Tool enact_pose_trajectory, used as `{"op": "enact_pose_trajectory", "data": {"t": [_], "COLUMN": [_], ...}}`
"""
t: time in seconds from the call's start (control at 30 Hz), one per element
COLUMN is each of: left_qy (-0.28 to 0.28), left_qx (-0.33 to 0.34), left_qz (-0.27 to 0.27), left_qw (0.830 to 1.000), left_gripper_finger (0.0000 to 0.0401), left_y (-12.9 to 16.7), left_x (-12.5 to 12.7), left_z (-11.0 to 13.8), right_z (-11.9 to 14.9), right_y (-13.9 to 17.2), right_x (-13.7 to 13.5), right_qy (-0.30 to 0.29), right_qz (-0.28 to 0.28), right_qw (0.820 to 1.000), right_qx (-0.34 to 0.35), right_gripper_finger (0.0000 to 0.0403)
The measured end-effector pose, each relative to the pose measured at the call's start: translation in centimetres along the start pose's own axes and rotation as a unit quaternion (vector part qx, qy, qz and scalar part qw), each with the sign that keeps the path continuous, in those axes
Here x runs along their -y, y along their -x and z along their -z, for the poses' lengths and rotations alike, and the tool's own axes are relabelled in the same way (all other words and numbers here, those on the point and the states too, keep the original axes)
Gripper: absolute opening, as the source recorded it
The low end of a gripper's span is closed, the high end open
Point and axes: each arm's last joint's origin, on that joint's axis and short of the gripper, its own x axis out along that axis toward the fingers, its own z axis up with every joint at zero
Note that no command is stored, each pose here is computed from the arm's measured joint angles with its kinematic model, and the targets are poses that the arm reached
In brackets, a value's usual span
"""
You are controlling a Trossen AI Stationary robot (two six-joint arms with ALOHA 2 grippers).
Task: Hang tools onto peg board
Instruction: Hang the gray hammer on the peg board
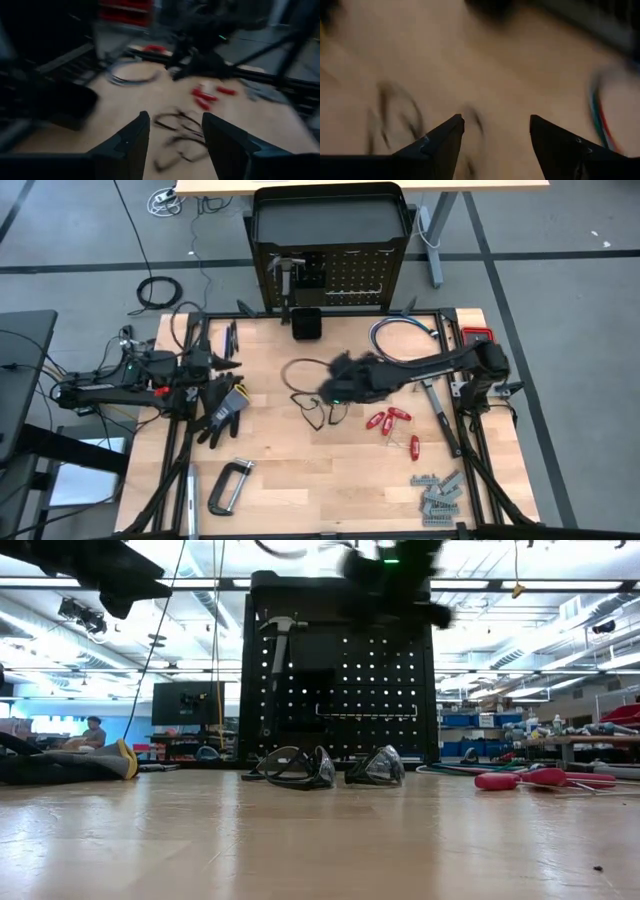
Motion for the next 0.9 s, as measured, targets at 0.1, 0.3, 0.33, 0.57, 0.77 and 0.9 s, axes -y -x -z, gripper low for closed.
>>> {"op": "enact_pose_trajectory", "data": {"t": [0.1, 0.3, 0.33, 0.57, 0.77, 0.9], "left_qy": [0.017, 0.092, 0.104, 0.159, 0.167, 0.161], "left_qx": [-0.01, 0.03, 0.033, 0.049, 0.056, 0.063], "left_qz": [0.049, 0.12, 0.131, 0.171, 0.163, 0.152], "left_qw": [0.999, 0.988, 0.985, 0.971, 0.971, 0.973], "left_gripper_finger": [0.0188, 0.0188, 0.0188, 0.0188, 0.0188, 0.0188], "left_y": [-1.0, -3.6, -3.9, -4.7, -4.9, -5.2], "left_x": [0.2, 0.4, 0.5, 1.7, 3.4, 4.2], "left_z": [1.3, 4.6, 5.1, 7.4, 7.7, 7.9], "right_z": [2.1, 5.4, 5.8, 8.0, 8.8, 9.1], "right_y": [0.4, -1.1, -1.6, -4.9, -7.1, -8.4], "right_x": [3.1, 7.7, 8.3, 12.9, 16.0, 17.9], "right_qy": [-0.045, -0.074, -0.067, -0.032, -0.008, -0.003], "right_qz": [0.05, 0.124, 0.125, 0.16, 0.142, 0.133], "right_qw": [0.991, 0.944, 0.941, 0.904, 0.893, 0.883], "right_qx": [-0.115, -0.296, -0.308, -0.395, -0.428, -0.45], "right_gripper_finger": [0.0237, 0.0233, 0.0232, 0.0221, 0.0212, 0.0211]}}
